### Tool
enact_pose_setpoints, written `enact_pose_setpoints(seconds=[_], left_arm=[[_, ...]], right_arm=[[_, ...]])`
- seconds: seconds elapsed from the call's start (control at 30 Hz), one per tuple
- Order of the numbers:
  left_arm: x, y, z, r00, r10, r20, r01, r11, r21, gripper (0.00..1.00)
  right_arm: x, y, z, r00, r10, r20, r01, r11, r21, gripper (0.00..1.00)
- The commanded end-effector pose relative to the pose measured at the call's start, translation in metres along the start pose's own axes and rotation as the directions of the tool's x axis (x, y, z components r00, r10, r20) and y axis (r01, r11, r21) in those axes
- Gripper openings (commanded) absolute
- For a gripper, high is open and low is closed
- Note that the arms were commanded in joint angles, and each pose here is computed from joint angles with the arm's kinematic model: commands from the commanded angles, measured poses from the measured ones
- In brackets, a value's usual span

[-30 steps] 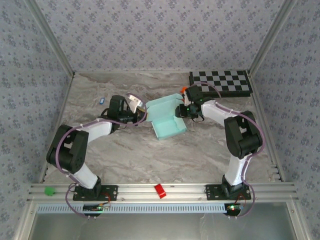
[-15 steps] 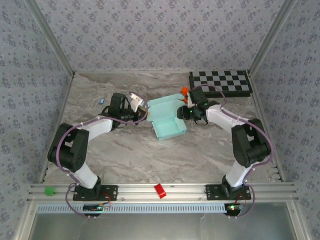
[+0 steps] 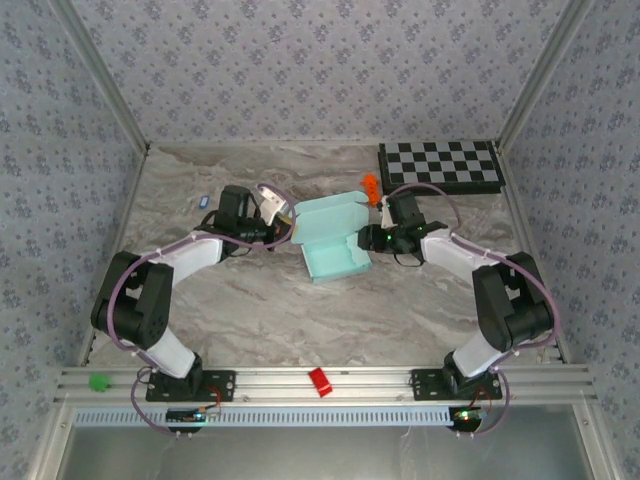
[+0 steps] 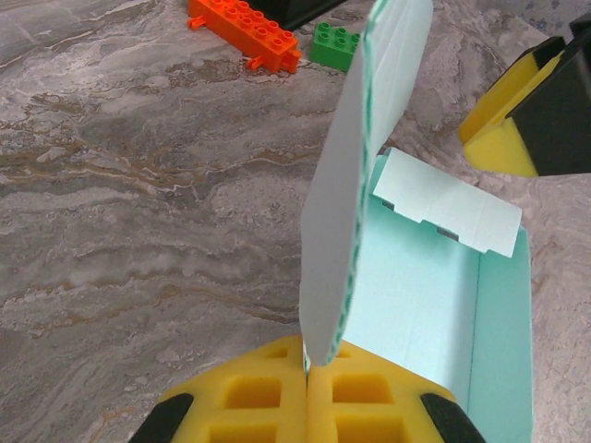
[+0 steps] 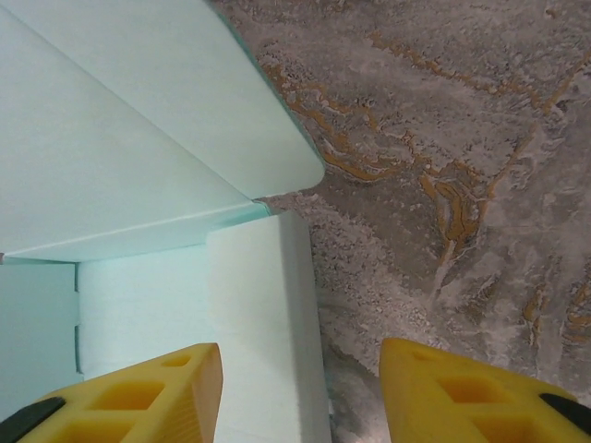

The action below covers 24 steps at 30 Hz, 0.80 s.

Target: Fold the paper box

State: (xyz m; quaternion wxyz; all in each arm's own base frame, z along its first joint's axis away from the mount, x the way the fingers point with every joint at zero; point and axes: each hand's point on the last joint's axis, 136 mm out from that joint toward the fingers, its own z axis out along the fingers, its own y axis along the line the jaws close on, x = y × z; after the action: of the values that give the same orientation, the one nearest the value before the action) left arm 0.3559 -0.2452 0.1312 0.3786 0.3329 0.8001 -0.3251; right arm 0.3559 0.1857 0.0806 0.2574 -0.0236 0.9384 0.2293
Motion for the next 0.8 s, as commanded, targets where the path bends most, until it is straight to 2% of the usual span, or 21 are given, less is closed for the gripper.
enact_pose_setpoints(seconds=[0.0, 0.2, 0.53, 0.77], left_arm=[[-0.017, -0.008, -0.009, 0.998, 0.043, 0.035, -0.044, 0.999, 0.027, 0.0], [-0.017, -0.009, -0.008, 0.999, 0.039, 0.033, -0.04, 0.999, 0.031, 0.0], [-0.017, -0.008, -0.006, 0.999, 0.033, 0.031, -0.034, 0.999, 0.035, 0.0], [-0.017, -0.008, -0.005, 0.999, 0.027, 0.028, -0.028, 0.999, 0.039, 0.0]], right_arm=[[-0.014, 0.013, 0.003, 0.997, 0.031, 0.071, -0.026, 0.997, -0.077, 0.48], [-0.009, 0.01, 0.018, 0.996, 0.033, 0.081, -0.03, 0.999, -0.044, 0.45], [-0.001, 0.001, 0.031, 0.996, 0.022, 0.089, -0.024, 0.999, 0.021, 0.47], [0.008, -0.001, 0.041, 0.998, 0.014, 0.061, -0.017, 0.999, 0.035, 0.45]])
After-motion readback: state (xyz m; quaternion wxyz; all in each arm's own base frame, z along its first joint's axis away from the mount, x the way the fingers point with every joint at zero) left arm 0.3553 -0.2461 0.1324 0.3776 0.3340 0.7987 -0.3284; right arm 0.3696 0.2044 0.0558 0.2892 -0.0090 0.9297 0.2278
